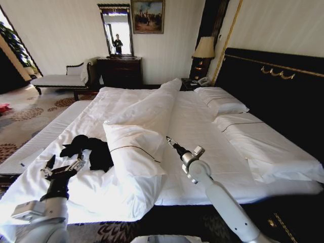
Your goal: Fold the clothes on the bed.
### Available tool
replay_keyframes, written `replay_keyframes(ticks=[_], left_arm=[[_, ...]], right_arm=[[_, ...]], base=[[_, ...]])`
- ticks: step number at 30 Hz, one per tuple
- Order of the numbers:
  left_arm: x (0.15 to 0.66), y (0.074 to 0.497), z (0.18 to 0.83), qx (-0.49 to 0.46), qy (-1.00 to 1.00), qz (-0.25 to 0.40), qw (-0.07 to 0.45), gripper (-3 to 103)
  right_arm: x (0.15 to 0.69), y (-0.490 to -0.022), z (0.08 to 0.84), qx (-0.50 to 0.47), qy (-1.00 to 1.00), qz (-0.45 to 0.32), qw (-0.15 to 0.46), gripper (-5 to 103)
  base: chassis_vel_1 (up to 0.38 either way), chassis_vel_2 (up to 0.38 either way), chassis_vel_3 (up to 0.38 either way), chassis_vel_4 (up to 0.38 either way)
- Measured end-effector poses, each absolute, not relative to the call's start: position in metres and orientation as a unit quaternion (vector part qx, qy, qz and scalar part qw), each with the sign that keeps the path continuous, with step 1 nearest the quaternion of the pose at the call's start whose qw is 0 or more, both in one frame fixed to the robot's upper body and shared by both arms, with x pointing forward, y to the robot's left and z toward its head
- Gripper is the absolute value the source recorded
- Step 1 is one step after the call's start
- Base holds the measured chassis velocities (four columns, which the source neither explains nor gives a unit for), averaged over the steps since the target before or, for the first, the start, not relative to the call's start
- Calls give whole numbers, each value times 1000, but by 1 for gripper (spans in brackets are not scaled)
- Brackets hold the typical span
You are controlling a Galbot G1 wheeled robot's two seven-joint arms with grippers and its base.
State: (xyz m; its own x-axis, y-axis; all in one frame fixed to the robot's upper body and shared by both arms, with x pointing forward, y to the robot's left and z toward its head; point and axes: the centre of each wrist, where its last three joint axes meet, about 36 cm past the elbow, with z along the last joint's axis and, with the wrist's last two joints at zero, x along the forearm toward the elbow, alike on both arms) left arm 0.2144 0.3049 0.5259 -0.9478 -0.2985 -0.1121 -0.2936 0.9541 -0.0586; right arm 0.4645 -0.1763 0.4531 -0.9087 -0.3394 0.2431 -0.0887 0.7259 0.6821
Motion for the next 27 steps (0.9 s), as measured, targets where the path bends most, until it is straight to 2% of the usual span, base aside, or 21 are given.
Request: replay_keyframes(ticks=[9, 17, 27], left_arm=[[220, 309, 518, -157, 986, -24, 54, 100], [222, 311, 517, -161, 985, -28, 55, 100], [227, 305, 519, -159, 985, -48, 52, 100]], right_arm=[[500, -152, 482, 158, -910, -349, 159, 100], [524, -141, 469, 132, -919, -326, 175, 100], [524, -134, 462, 122, -916, -325, 203, 100]], base=[[0, 0, 0, 0], [0, 0, 0, 0], [0, 0, 0, 0]])
